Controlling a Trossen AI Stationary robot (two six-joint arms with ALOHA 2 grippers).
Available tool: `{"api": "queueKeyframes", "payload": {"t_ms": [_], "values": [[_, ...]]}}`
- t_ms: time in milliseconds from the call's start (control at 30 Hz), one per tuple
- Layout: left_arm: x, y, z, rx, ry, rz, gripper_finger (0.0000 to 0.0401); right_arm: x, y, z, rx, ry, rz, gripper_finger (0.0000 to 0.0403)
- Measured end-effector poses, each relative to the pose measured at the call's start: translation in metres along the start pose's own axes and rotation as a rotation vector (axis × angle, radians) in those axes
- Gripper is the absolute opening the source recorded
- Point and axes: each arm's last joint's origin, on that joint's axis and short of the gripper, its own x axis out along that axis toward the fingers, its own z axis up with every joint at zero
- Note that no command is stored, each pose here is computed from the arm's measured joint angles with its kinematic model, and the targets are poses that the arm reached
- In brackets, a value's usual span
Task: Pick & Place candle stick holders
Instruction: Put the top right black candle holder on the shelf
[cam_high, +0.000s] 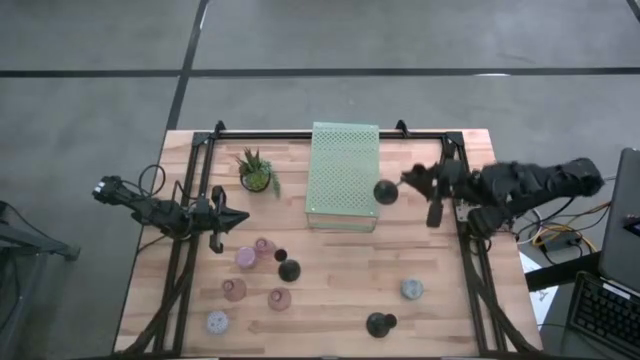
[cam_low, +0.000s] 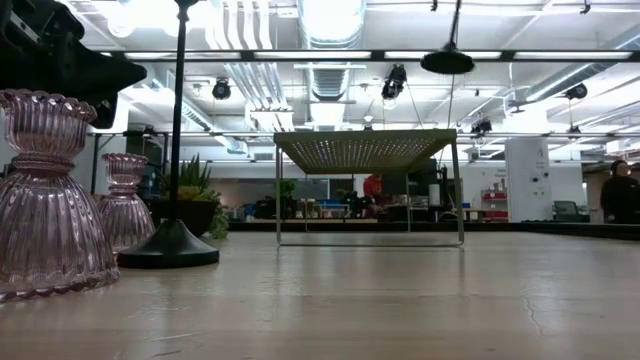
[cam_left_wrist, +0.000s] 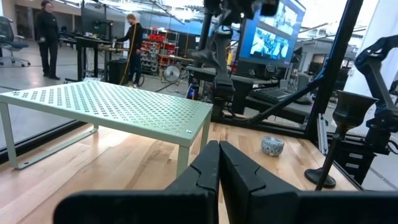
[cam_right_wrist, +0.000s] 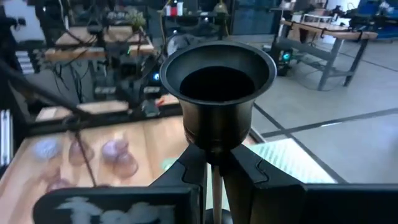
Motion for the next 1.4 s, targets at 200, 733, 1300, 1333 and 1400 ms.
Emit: {"api": "queueKeyframes", "payload": {"t_ms": [200, 733, 1300, 1333, 1400], "values": [[0.000, 0.000, 0.000, 0.000, 0.000, 0.000, 0.0012, 0.021, -0.025, 0.023, 0.003, 0.016, -0.022, 0.0025], [0.000, 0.000, 0.000, 0.000, -0.001, -0.001, 0.0012, 0.104, -0.111, 0.020, 0.063, 0.174, -0.129, 0.0025], [0.000, 0.000, 0.000, 0.000, 0.000, 0.000, 0.0012, 0.145, -0.172, -0.008, 0.175, 0.217, -0.169, 0.0026], [0.000, 0.000, 0.000, 0.000, 0.000, 0.000, 0.0012, 0.147, -0.173, -0.008, 0.184, 0.214, -0.168, 0.0026], [0.000, 0.000, 0.000, 0.000, 0.000, 0.000, 0.0012, 0.148, -0.175, -0.010, 0.189, 0.217, -0.169, 0.0027]]}}
